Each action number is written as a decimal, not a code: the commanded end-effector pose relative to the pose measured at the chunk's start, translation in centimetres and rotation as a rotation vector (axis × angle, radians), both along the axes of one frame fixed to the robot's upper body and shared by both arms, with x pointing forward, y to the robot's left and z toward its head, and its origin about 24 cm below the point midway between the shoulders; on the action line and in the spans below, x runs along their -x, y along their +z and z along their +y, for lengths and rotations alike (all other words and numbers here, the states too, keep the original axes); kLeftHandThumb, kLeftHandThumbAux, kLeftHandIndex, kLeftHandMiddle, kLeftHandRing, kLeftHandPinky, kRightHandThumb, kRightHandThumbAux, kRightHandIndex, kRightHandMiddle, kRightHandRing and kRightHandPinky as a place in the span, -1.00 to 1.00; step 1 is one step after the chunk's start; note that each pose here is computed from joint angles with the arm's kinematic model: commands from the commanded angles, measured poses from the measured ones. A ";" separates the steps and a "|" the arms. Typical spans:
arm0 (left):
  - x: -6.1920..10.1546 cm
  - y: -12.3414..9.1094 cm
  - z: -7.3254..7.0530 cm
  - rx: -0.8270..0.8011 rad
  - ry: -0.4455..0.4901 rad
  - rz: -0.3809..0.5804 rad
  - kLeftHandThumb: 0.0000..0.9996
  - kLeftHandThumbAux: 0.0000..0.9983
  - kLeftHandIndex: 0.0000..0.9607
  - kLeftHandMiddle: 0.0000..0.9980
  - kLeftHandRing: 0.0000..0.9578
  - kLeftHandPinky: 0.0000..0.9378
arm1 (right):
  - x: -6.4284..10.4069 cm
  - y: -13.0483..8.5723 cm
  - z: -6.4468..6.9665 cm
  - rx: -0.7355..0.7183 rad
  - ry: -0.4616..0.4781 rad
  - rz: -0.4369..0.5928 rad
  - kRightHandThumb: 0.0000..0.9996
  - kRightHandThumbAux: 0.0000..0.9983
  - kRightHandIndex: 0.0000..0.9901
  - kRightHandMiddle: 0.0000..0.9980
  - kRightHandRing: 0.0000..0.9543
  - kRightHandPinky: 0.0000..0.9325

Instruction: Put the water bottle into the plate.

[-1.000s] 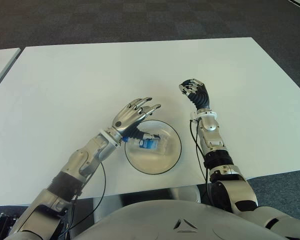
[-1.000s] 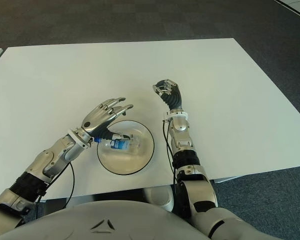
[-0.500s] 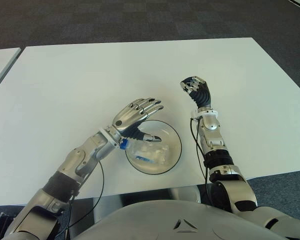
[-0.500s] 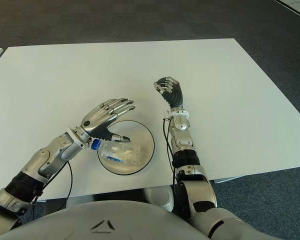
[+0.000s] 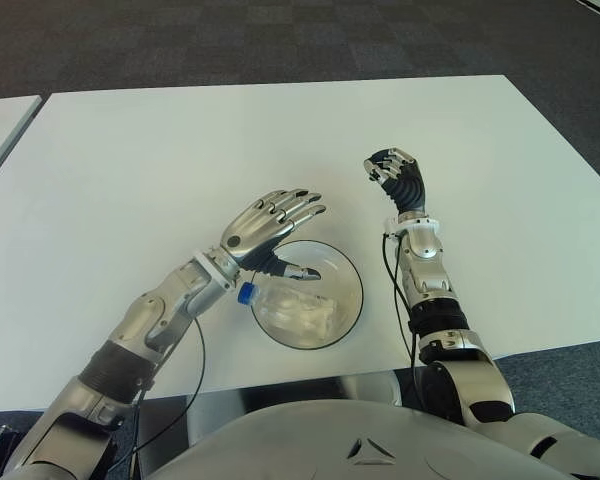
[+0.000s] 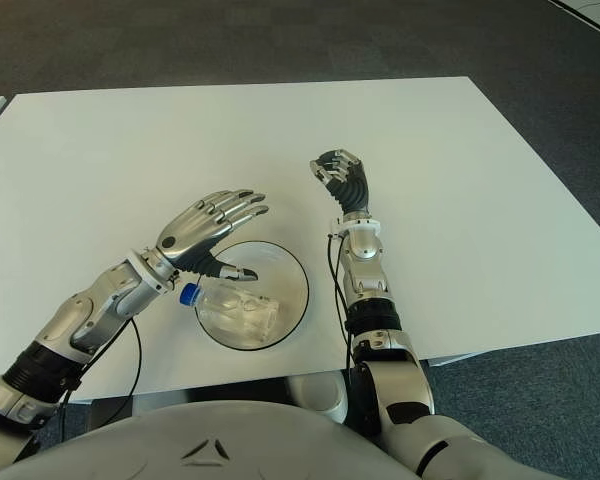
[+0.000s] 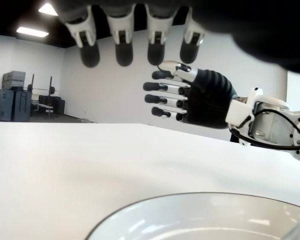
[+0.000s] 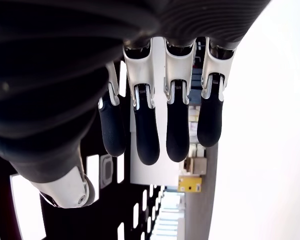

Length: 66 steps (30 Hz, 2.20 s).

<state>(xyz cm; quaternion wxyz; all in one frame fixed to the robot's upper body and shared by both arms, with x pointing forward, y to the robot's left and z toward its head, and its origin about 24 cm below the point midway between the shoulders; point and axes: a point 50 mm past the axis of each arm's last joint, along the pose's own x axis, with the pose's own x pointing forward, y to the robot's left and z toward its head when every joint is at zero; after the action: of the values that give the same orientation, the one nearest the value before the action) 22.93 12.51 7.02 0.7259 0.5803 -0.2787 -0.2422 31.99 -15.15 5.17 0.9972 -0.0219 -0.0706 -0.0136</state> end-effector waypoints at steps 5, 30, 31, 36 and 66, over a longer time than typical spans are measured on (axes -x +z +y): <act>0.0 0.3 1.2 0.145 0.059 0.025 -0.49 -0.75 -1.00 -1.00 -1.00 -1.00 | 0.4 -0.1 -0.6 -0.020 -0.012 -0.020 0.40 0.47 -0.14 -0.01 -0.01 0.00; -2.2 -1.4 8.7 1.088 0.481 0.132 -0.88 0.09 -1.00 -1.00 -1.00 -0.99 | 0.5 -0.1 -0.5 -0.011 -0.010 -0.025 0.40 0.47 -0.14 -0.01 -0.01 0.03; -2.1 -1.4 8.7 1.104 0.484 0.132 -0.89 0.13 -1.00 -1.00 -1.00 -0.98 | 0.5 0.0 -0.4 -0.011 -0.010 -0.026 0.40 0.47 -0.14 -0.01 0.00 0.04; -0.9 -2.9 10.4 1.355 0.581 0.164 -0.77 0.25 -0.61 -0.88 -0.97 -0.85 | 0.4 -0.1 -0.4 -0.016 -0.020 -0.013 0.40 0.47 -0.14 -0.02 -0.02 0.00; -2.8 -8.3 10.7 1.507 0.821 0.341 -0.68 0.81 -0.01 -0.12 -0.12 -0.02 | 0.0 -2.8 0.1 -0.106 -0.060 0.028 0.40 0.47 -0.13 0.08 0.12 0.18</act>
<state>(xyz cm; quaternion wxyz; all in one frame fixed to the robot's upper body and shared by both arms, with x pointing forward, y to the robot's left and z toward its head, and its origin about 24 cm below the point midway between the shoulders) 25.92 23.47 -0.37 0.9769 -0.0356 -0.0444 0.2061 32.26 -15.04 3.22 0.9973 0.0082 -0.0622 -0.0374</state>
